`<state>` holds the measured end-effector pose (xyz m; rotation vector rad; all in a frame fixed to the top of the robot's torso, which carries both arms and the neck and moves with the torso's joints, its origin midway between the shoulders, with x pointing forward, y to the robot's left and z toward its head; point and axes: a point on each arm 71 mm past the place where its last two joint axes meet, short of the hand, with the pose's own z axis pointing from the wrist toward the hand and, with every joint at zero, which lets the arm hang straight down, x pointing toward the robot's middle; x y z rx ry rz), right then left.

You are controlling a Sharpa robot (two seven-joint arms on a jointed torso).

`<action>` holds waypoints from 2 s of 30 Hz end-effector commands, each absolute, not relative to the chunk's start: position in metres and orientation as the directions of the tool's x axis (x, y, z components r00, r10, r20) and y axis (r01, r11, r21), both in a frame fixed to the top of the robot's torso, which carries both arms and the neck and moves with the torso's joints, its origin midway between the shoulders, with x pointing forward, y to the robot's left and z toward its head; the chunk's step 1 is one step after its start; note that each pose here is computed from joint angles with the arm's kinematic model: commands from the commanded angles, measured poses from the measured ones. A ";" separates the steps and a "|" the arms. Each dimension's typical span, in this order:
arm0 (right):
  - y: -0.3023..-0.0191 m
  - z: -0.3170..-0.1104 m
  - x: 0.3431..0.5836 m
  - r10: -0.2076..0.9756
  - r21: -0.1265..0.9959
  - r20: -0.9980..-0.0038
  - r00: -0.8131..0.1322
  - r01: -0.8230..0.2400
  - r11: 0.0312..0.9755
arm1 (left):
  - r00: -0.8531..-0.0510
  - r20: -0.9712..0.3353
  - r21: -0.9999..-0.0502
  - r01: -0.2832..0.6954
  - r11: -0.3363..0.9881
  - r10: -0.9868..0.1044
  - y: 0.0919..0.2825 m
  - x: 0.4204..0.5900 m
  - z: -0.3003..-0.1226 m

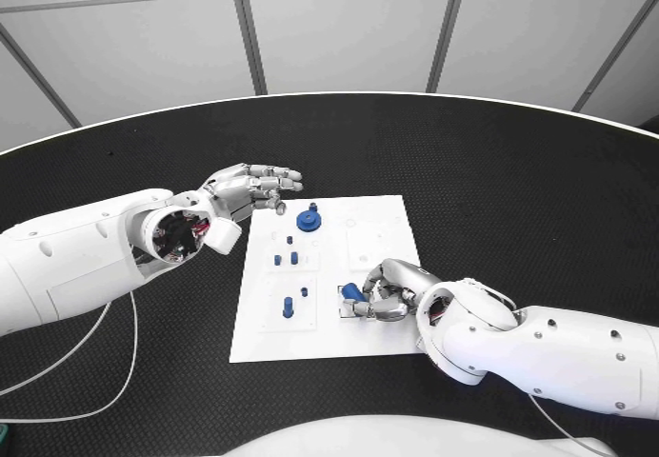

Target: Assemble the parts on the task board

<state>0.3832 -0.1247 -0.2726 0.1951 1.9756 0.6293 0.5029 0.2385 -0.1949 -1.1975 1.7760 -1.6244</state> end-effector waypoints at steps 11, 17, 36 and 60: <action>-0.124 -0.273 0.384 0.396 0.509 -0.785 -0.476 -0.130 0.851 | -0.520 0.221 -0.953 -0.295 -0.069 -0.825 0.239 0.503 -0.195; -0.124 -0.272 0.385 0.409 0.516 -0.786 -0.463 -0.128 0.847 | -0.520 0.221 -0.953 -0.296 -0.069 -0.825 0.239 0.502 -0.195; -0.126 -0.264 0.374 0.410 0.534 -0.782 -0.469 -0.167 0.829 | -0.517 0.220 -0.953 -0.295 -0.069 -0.827 0.241 0.502 -0.194; -0.132 -0.269 0.379 0.396 0.510 -0.789 -0.470 -0.140 0.849 | -0.517 0.220 -0.953 -0.296 -0.068 -0.828 0.241 0.502 -0.195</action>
